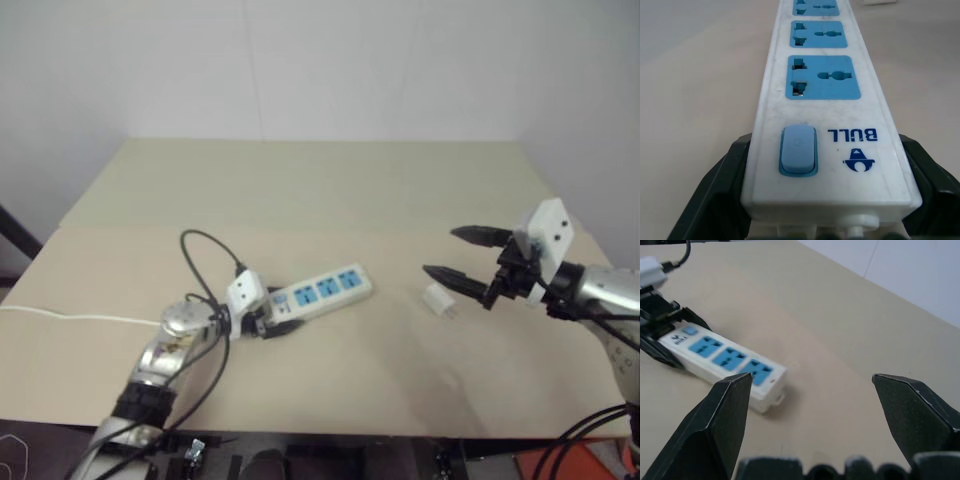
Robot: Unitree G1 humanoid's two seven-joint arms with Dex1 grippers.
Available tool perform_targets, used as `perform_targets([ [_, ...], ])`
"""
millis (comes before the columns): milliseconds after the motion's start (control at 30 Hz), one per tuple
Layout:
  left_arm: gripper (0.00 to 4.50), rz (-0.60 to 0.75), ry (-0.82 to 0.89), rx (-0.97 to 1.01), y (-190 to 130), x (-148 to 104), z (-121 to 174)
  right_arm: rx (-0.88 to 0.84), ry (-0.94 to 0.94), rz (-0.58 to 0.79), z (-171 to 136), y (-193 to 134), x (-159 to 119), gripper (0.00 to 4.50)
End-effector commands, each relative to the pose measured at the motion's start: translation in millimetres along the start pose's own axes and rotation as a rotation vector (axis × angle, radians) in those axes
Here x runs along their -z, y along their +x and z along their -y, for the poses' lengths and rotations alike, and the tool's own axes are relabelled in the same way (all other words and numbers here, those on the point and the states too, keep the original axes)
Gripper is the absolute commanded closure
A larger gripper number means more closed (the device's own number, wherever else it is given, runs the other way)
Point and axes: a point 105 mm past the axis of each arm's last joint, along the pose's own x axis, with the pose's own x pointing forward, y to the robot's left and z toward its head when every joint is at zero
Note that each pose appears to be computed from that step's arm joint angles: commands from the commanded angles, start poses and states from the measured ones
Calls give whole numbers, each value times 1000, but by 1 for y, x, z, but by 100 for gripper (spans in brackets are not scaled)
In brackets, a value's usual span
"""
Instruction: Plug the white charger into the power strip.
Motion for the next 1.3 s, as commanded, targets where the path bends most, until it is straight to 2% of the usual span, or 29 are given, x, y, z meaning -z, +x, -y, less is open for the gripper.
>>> perform_targets([
  [33, 118, 49, 66, 190, -8, -15, 18, -9, -29, 30, 3, -2, -11, 0],
  [200, 118, -34, 33, 318, -7, 1, 36, -42, -29, 13, 0, 0, -8, 0],
  [367, 118, -72, 51, 272, 2, 9, 35, -55, -13, -21, -1, 0, -3, 0],
  [467, 118, -80, 49, 279, 3, 12, 37, -40, 59, -73, -1, 3, 4, 0],
  [600, 118, -88, 49, 284, 5, 17, 38, 155, 283, -404, 21, 19, 30, 0],
  [733, 118, -83, 44, 299, 9, 20, 40, 203, 350, -652, 29, 33, 25, 0],
  [833, 118, -84, 41, 316, 12, 23, 42, 136, 401, -759, 28, 43, 20, 0],
  [933, 118, -85, 39, 327, 14, 26, 45, 149, 388, -853, 33, 50, 23, 0],
  [1067, 118, -82, 39, 333, 17, 27, 48, 150, 366, -1006, 36, 53, 46, 0],
  [1300, 118, -81, 37, 333, 16, 28, 49, 103, 324, -1092, 42, 64, 66, 0],
])
